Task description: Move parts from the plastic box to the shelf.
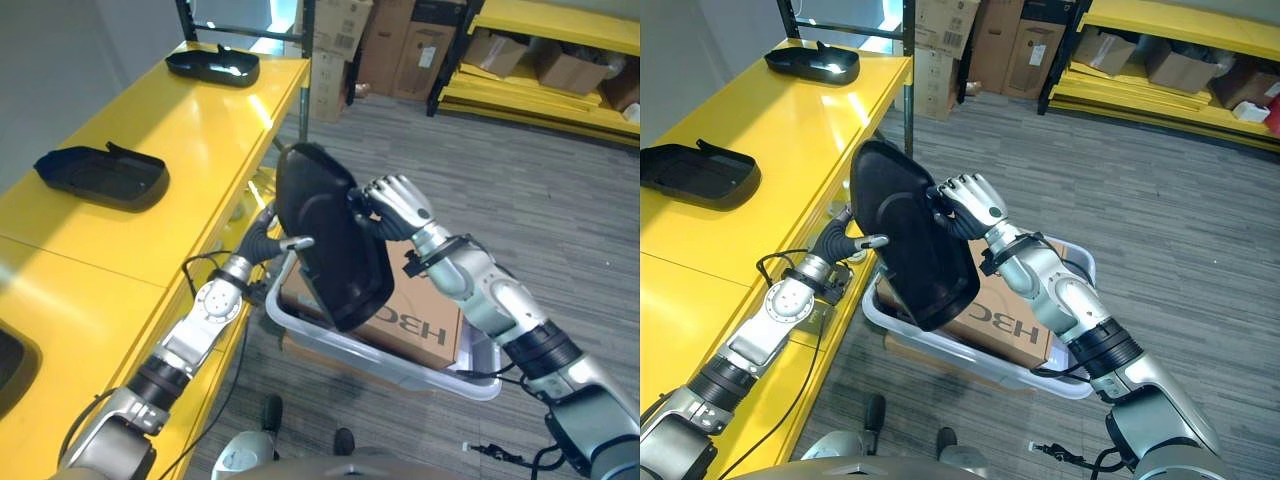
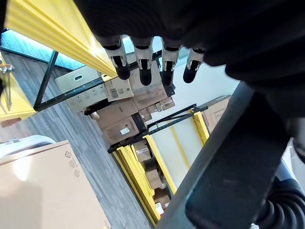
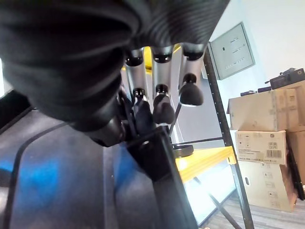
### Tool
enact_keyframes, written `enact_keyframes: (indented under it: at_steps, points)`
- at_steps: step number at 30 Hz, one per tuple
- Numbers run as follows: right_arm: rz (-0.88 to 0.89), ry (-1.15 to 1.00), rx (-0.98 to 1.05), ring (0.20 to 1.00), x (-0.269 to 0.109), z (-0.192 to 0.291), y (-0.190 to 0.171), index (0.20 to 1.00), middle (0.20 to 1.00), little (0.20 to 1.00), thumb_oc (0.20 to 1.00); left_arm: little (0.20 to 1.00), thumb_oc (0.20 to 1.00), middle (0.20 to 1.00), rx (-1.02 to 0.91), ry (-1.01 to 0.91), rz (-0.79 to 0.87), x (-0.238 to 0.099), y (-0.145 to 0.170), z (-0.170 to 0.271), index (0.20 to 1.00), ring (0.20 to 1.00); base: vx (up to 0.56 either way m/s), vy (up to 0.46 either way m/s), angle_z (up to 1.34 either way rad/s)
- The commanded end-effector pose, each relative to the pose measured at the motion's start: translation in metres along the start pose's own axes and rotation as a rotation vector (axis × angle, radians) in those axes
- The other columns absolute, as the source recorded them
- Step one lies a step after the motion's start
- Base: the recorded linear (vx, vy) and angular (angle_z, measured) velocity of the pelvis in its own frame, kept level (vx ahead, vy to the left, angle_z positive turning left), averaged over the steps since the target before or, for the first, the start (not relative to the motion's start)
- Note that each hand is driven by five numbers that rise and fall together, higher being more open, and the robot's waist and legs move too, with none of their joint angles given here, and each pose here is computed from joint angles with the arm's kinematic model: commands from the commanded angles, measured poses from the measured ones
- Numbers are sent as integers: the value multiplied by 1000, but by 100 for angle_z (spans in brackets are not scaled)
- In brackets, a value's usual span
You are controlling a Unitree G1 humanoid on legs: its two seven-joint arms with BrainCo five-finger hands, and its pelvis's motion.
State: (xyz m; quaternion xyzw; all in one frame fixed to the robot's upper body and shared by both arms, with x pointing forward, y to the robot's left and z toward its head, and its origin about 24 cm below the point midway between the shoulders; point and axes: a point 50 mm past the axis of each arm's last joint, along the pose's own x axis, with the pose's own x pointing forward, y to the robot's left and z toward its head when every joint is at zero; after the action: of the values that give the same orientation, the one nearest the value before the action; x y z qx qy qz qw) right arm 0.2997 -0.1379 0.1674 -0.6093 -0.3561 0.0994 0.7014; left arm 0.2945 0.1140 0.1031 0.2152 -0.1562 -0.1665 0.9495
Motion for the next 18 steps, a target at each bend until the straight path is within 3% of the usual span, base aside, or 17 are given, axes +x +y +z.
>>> enact_keyframes:
  at_steps: [1,6,8,12,18]
  points:
    - [-144,-139,9,200,23,25,-26,200,200,200,200,1000,1000,1000,-42,-84,-3,16,-8,16,1000,1000,0,0,0]
    - [-175,-135,48,200,25,28,-28,200,200,200,200,1000,1000,1000,-110,-66,21,15,-9,13,1000,1000,0,0,0]
    - [-209,-84,75,200,21,21,-31,200,200,200,200,1000,1000,1000,-297,-35,73,8,-4,7,1000,1000,0,0,0]
    - [-237,9,73,200,16,6,-29,200,200,200,200,1000,1000,1000,-464,-54,99,-2,1,10,1000,1000,9,9,-6]
    - [-252,81,68,200,17,-2,-24,200,200,200,200,1000,1000,1000,-512,-107,51,-6,0,24,1000,1000,0,0,0]
